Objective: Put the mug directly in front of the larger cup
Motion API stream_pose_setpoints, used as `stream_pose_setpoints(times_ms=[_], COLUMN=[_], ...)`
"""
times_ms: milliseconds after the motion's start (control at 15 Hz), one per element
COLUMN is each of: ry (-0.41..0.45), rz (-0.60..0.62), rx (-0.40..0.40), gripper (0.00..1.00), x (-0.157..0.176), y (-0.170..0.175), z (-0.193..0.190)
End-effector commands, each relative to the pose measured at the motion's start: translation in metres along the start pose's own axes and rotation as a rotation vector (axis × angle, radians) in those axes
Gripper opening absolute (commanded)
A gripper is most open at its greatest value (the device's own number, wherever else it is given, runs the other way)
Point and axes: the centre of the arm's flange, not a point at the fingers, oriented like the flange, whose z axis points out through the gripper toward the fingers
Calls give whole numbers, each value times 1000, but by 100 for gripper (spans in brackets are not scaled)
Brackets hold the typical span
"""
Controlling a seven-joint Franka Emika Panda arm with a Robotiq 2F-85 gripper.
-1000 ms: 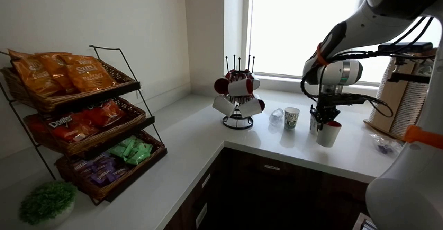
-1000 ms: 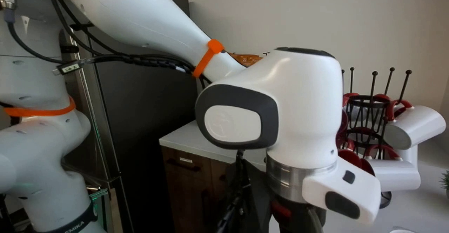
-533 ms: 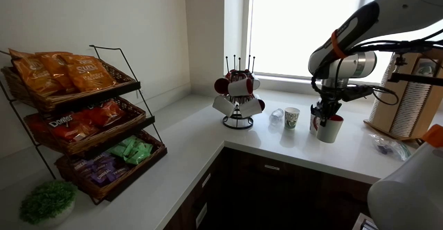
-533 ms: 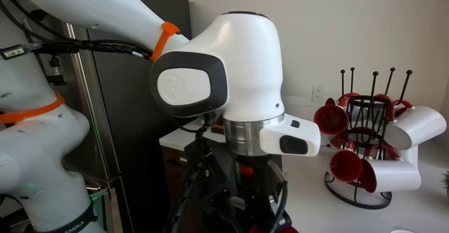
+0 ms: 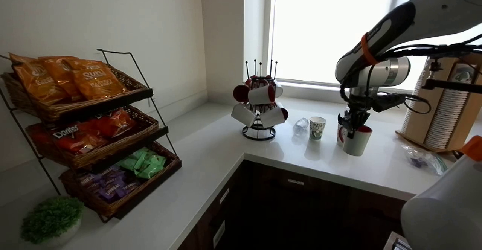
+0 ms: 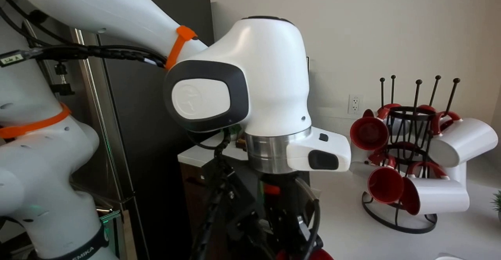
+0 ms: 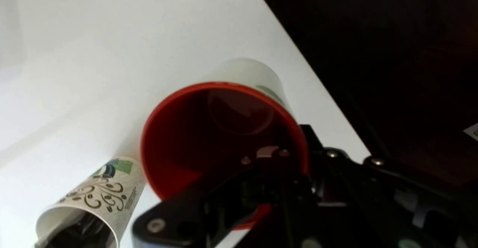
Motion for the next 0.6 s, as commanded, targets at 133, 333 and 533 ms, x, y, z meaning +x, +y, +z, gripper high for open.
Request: stream_pose_setpoints(times_ms=[133,333,533], ry=[80,109,125], rz=[-287,-444,-594], rx=[-64,-66,-49], gripper=[3,3,3], x=[24,31,33], y=[-3,-9,-8], z=[3,6,8])
